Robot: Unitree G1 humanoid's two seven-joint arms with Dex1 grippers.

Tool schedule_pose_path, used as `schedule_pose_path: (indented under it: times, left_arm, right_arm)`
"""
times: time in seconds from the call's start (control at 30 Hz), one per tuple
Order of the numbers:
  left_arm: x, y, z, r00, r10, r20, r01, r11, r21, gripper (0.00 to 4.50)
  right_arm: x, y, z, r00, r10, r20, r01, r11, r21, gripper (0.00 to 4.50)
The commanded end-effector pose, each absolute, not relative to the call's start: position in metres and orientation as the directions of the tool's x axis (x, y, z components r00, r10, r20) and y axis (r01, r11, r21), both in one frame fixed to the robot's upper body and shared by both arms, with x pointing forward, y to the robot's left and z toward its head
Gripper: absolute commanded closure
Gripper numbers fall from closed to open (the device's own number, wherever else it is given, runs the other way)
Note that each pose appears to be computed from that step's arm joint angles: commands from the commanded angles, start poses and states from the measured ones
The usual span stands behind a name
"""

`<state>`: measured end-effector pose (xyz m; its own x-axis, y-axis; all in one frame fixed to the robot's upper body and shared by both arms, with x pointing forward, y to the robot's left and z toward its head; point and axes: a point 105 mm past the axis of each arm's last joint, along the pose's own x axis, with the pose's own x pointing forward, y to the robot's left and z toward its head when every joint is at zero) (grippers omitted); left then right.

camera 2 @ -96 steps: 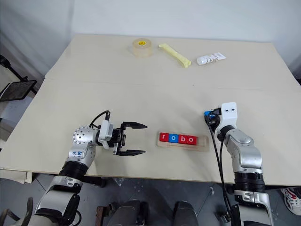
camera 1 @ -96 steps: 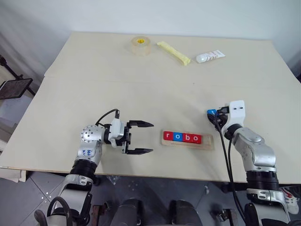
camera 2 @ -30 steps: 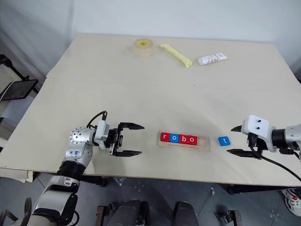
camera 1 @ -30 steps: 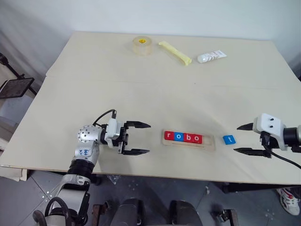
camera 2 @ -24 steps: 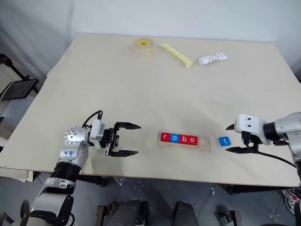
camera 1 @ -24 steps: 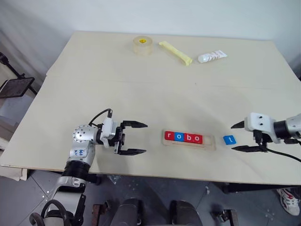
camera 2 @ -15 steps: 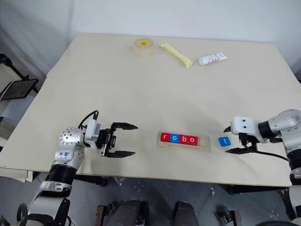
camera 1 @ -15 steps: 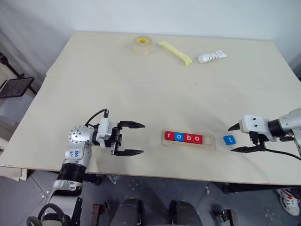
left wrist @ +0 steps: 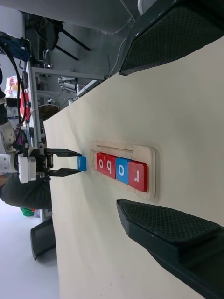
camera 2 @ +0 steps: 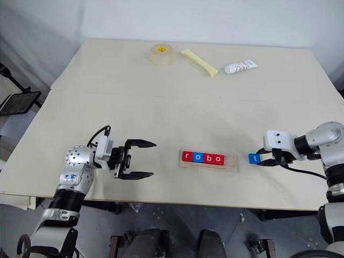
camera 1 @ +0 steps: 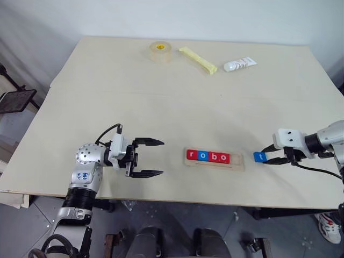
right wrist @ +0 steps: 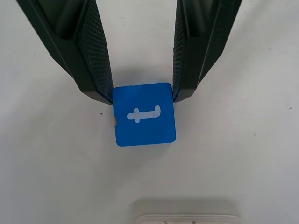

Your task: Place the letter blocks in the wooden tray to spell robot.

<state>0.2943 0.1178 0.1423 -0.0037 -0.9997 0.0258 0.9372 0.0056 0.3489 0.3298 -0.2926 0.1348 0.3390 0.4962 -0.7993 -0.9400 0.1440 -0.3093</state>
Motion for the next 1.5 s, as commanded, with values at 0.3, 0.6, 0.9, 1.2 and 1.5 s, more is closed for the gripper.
schedule_pose_path:
  times: [0.3,0.6,0.9,1.2,1.5]
  left_arm:
    - [0.299,0.107,0.146,-0.026,-0.999,0.045,0.925,-0.007,0.381,0.0]
    - [0.299,0.104,0.144,-0.039,-0.998,0.044,0.923,-0.019,0.385,0.0]
    - [0.295,0.105,0.141,-0.035,-0.998,0.044,0.922,-0.015,0.387,0.0]
    - [0.293,0.106,0.141,-0.026,-0.999,0.045,0.922,-0.007,0.387,0.0]
    - [0.294,0.105,0.14,-0.022,-0.999,0.048,0.922,-0.002,0.386,0.0]
  right_arm:
    - [0.32,-0.248,0.184,0.434,0.551,-0.713,-0.901,0.242,-0.361,3.03]
    - [0.313,-0.228,0.162,0.411,0.505,-0.759,-0.911,0.22,-0.348,3.03]
    - [0.313,-0.216,0.153,0.389,0.519,-0.761,-0.921,0.213,-0.325,3.03]
    - [0.311,-0.21,0.151,0.367,0.534,-0.762,-0.93,0.204,-0.305,3.03]
    - [0.307,-0.205,0.147,0.345,0.542,-0.767,-0.939,0.204,-0.278,3.03]
